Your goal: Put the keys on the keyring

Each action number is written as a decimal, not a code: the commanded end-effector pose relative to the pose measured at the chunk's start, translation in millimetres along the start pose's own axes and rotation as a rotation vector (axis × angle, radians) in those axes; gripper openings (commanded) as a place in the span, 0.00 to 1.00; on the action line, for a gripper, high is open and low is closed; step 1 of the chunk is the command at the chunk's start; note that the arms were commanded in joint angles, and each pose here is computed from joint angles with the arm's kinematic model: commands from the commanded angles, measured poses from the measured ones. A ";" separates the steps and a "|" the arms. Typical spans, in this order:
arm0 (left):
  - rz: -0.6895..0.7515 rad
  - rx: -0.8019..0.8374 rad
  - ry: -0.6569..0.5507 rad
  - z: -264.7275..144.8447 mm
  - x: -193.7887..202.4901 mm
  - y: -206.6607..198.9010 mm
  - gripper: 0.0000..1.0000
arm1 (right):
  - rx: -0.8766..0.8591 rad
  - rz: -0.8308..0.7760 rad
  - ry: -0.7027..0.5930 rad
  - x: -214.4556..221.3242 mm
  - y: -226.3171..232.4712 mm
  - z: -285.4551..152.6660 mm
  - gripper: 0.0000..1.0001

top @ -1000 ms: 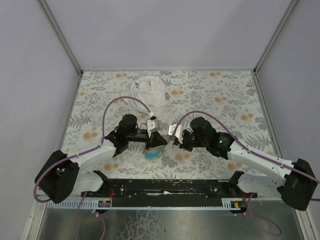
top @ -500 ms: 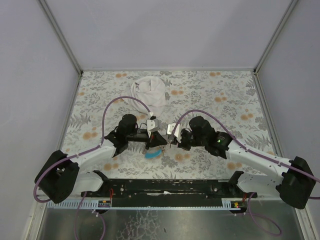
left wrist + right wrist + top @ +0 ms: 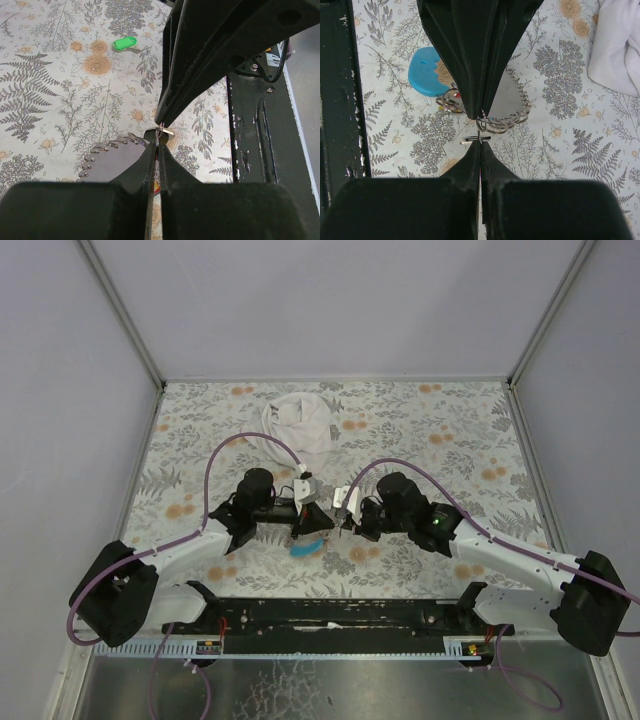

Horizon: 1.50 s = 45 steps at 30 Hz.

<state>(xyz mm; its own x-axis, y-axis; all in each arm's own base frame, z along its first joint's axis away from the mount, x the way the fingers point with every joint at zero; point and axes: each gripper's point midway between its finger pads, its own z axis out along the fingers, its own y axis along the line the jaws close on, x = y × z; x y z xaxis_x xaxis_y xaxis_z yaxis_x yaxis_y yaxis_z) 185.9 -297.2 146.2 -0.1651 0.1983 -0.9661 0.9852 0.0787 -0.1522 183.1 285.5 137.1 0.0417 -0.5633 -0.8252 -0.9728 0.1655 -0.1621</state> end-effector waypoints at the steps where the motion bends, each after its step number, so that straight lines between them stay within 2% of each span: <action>1: 0.090 -0.014 -0.066 1.0 -22.6 3.6 0.00 | 0.031 -0.006 -0.046 -19.5 -8.2 -4.0 0.00; 45: 0.087 0.003 -0.063 1.6 -22.8 1.4 0.00 | 0.028 0.022 -0.078 -28.9 -8.6 -2.8 0.00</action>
<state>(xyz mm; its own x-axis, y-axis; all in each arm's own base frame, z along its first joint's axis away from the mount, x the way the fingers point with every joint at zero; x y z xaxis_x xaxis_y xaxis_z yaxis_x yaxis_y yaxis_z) 188.1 -296.9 145.7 -0.1652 0.1995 -0.9659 0.9845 0.0913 -0.1495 182.5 285.5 136.2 0.0053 -0.5598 -0.8286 -0.9728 0.1891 -0.1339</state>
